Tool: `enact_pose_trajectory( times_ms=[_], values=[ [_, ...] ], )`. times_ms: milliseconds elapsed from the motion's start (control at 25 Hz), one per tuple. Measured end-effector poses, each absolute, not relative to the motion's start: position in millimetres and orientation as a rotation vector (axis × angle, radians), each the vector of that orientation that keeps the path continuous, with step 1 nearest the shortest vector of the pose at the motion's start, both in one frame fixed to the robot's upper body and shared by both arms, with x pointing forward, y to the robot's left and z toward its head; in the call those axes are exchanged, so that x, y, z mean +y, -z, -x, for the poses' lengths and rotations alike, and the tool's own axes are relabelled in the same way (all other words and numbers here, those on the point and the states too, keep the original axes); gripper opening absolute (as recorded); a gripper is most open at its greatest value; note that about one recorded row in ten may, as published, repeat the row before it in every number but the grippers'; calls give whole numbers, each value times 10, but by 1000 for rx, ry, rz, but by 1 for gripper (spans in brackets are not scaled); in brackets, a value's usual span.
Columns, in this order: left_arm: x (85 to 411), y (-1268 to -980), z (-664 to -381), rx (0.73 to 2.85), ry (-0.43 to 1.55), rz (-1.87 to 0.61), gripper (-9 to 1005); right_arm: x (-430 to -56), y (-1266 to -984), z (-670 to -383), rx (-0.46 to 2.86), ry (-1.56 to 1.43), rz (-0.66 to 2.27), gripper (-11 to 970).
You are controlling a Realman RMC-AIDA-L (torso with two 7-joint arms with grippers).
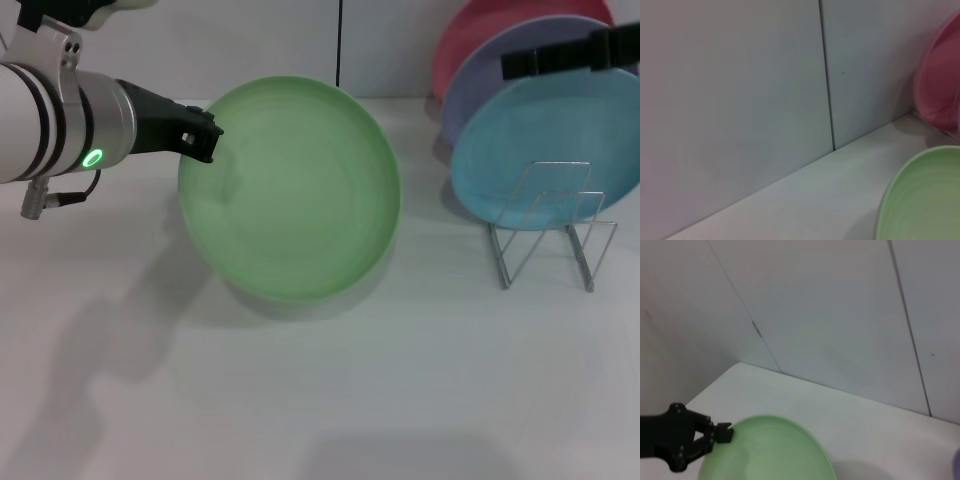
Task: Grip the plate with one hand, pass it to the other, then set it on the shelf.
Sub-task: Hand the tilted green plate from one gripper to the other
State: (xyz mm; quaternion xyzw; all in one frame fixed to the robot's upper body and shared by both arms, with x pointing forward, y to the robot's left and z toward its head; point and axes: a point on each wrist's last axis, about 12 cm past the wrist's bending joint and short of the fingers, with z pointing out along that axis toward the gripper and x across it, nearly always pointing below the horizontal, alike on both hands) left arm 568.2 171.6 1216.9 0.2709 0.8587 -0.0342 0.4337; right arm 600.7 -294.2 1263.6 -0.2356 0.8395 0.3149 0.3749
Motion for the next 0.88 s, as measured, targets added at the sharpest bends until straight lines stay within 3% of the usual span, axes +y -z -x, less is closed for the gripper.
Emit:
enact_pose_trajectory(
  times_ms=[280, 880],
  values=[
    [1701, -12200, -5685, 2127, 91, -676, 31, -2833, -12781, -6296, 2224, -870, 638, 811],
    [1647, -12249, -5673, 2100, 108, -687, 31, -2650, -12590, -6555, 2301, -831, 640, 807]
  ],
)
